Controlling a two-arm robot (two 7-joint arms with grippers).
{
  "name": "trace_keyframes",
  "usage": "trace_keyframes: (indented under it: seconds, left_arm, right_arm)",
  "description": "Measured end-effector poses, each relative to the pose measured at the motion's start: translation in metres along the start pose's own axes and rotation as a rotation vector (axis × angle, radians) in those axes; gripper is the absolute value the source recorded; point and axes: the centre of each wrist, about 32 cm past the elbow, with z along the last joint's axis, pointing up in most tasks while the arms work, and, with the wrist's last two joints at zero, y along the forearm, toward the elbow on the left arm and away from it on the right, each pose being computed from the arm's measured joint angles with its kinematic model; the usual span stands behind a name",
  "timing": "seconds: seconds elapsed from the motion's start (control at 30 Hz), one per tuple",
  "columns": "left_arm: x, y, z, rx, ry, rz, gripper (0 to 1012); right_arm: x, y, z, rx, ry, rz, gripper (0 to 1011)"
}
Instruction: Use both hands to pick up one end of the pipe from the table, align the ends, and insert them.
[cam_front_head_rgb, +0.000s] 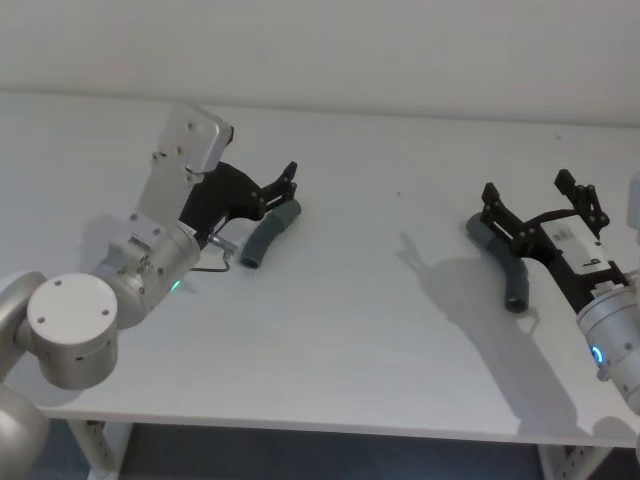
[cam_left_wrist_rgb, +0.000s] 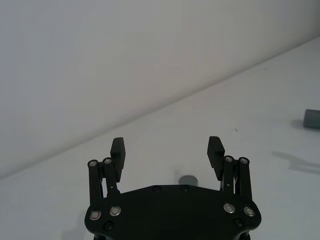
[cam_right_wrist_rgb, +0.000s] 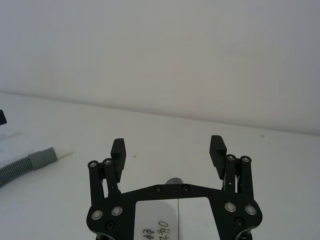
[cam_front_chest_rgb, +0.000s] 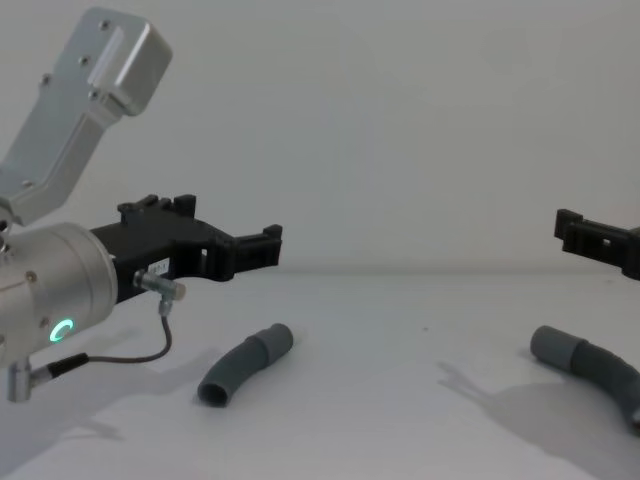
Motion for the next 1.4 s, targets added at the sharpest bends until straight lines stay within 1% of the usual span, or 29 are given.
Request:
trace_keyframes:
  seconds: [0.03, 0.07, 0.13, 0.27, 0.3, 0.33, 0.4, 0.43, 0.53, 0.57, 0.6, 0.67, 0.7, 0.8, 0.83, 0.9, 1.13, 1.27, 1.4]
  left_arm:
    - [0.0, -0.0004, 0.0014, 0.013, 0.007, -0.008, 1001]
    - [0.0, -0.0004, 0.0014, 0.013, 0.007, -0.008, 1001]
    - [0.0, -0.0013, 0.0049, 0.043, 0.02, -0.023, 1001]
    - [0.0001, -0.0024, 0.0087, 0.073, 0.031, -0.036, 1001]
    - [0.0001, -0.003, 0.0112, 0.089, 0.037, -0.042, 1001]
    - [0.0, -0.0034, 0.0122, 0.102, 0.041, -0.046, 1001]
    - [-0.0001, -0.0037, 0.0133, 0.107, 0.044, -0.048, 1001]
    - [-0.0002, -0.0051, 0.0182, 0.146, 0.06, -0.058, 1001]
    - [-0.0002, -0.006, 0.0217, 0.178, 0.074, -0.063, 1001]
    - [-0.0003, -0.0064, 0.0229, 0.183, 0.078, -0.064, 1001]
    - [-0.0002, -0.0071, 0.0255, 0.205, 0.088, -0.066, 1001]
    - [-0.0004, -0.0076, 0.0275, 0.224, 0.098, -0.068, 1002]
    - [-0.0005, -0.0082, 0.0295, 0.245, 0.108, -0.07, 1001]
    - [-0.0007, -0.0091, 0.0322, 0.267, 0.12, -0.071, 1002]
    - [-0.0007, -0.0096, 0.0333, 0.283, 0.126, -0.072, 1001]
    - [-0.0006, -0.0105, 0.0351, 0.3, 0.133, -0.072, 1001]
    - [-0.0006, -0.0124, 0.0384, 0.338, 0.147, -0.073, 1001]
    - [-0.0006, -0.0132, 0.0397, 0.353, 0.153, -0.074, 1001]
    - [-0.0006, -0.0135, 0.0403, 0.36, 0.156, -0.075, 1001]
  right_arm:
    - [0.0, 0.0, 0.0, 0.0, 0.0, 0.0, 1001]
    - [0.0, 0.0, 0.0, 0.0, 0.0, 0.0, 1001]
    - [0.0, 0.0, 0.0, 0.0, 0.0, 0.0, 1001]
    - [0.0, 0.0, 0.0, 0.0, 0.0, 0.0, 1001]
    - [0.0, 0.0, 0.0, 0.0, 0.0, 0.0, 1001]
    - [0.0, 0.0, 0.0, 0.0, 0.0, 0.0, 1001]
    - [0.0, 0.0, 0.0, 0.0, 0.0, 0.0, 1001]
    - [0.0, 0.0, 0.0, 0.0, 0.0, 0.0, 1001]
    - [0.0, 0.0, 0.0, 0.0, 0.0, 0.0, 1001]
    - [0.0, 0.0, 0.0, 0.0, 0.0, 0.0, 1001]
    - [0.0, 0.0, 0.0, 0.0, 0.0, 0.0, 1001]
    - [0.0, 0.0, 0.0, 0.0, 0.0, 0.0, 1001]
    - [0.0, 0.0, 0.0, 0.0, 0.0, 0.0, 1001]
    - [0.0, 0.0, 0.0, 0.0, 0.0, 0.0, 1001]
    - [0.0, 0.0, 0.0, 0.0, 0.0, 0.0, 1001]
    - [0.0, 0.0, 0.0, 0.0, 0.0, 0.0, 1001]
    - [0.0, 0.0, 0.0, 0.0, 0.0, 0.0, 1001]
    - [0.0, 0.0, 0.0, 0.0, 0.0, 0.0, 1001]
    - [0.0, 0.0, 0.0, 0.0, 0.0, 0.0, 1001]
